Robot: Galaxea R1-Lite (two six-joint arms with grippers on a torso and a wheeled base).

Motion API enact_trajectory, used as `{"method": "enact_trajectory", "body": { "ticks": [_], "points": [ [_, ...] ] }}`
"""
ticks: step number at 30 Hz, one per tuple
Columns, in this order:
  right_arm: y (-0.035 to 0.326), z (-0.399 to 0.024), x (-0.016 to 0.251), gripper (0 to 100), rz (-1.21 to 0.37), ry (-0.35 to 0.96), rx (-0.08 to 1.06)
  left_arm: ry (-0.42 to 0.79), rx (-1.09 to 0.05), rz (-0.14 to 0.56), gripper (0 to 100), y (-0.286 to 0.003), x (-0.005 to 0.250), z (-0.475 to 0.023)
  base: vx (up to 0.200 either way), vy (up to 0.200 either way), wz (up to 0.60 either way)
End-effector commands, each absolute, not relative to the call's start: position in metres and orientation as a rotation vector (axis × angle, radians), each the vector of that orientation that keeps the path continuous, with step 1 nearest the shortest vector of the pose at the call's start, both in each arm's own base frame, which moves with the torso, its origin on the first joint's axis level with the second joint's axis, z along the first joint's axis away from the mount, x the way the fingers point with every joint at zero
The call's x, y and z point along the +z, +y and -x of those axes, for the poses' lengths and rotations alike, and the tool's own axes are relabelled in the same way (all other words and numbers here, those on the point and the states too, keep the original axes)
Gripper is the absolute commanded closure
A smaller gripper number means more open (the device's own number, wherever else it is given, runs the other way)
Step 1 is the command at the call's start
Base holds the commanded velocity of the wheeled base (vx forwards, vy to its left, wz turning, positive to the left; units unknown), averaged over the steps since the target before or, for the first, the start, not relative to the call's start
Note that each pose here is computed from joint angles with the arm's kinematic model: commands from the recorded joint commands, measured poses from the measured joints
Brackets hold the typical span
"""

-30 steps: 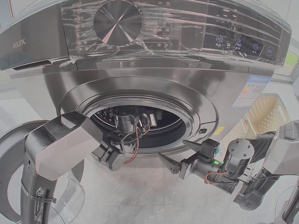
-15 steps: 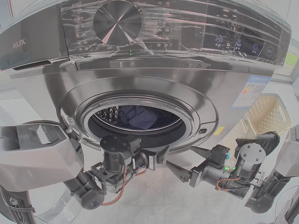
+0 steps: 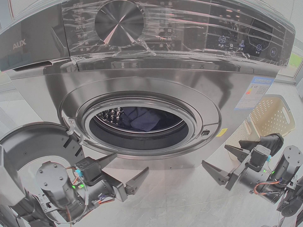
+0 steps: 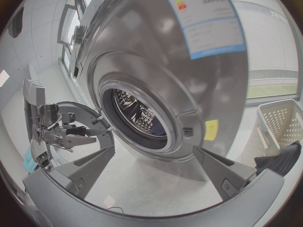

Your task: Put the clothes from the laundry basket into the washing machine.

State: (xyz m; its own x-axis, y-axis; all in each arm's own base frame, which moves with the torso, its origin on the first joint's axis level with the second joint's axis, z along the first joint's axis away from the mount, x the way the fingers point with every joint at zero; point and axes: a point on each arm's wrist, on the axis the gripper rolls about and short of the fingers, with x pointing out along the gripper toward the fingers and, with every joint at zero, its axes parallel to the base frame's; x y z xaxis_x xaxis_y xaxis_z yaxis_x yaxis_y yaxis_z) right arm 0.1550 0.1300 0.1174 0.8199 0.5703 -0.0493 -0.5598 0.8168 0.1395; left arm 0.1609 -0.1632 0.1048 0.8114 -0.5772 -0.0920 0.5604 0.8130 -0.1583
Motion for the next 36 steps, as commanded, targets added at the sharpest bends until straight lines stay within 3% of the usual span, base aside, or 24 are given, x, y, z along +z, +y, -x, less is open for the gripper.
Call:
{"method": "enact_trajectory", "body": {
  "ticks": [1,8,16,22,29,36],
  "points": [
    [0.101,-0.143,0.128,0,-0.128,0.033,0.524,0.051,-0.589,0.141,0,-0.133,0.125,-0.136,-0.2,0.0,0.0],
    [0.079,-0.138,0.133,0,-0.094,0.038,0.424,-0.018,-0.482,0.103,0,-0.097,0.139,-0.125,-0.2,0.0,0.0],
    [0.064,-0.123,0.138,0,-0.091,0.056,0.375,-0.026,-0.472,0.089,0,-0.077,0.148,-0.104,-0.2,0.0,0.0],
    [0.041,-0.096,0.142,0,-0.094,0.053,0.257,-0.037,-0.439,0.085,0,-0.046,0.152,-0.069,-0.2,0.0,0.0],
    [0.014,-0.053,0.133,0,-0.099,0.056,0.157,-0.004,-0.339,0.068,0,-0.019,0.137,-0.04,-0.2,0.0,0.0],
    [-0.002,-0.01,0.112,0,-0.106,0.013,0.045,-0.027,-0.319,0.092,0,-0.002,0.12,-0.013,0.0,0.0,0.0]
  ]
}}
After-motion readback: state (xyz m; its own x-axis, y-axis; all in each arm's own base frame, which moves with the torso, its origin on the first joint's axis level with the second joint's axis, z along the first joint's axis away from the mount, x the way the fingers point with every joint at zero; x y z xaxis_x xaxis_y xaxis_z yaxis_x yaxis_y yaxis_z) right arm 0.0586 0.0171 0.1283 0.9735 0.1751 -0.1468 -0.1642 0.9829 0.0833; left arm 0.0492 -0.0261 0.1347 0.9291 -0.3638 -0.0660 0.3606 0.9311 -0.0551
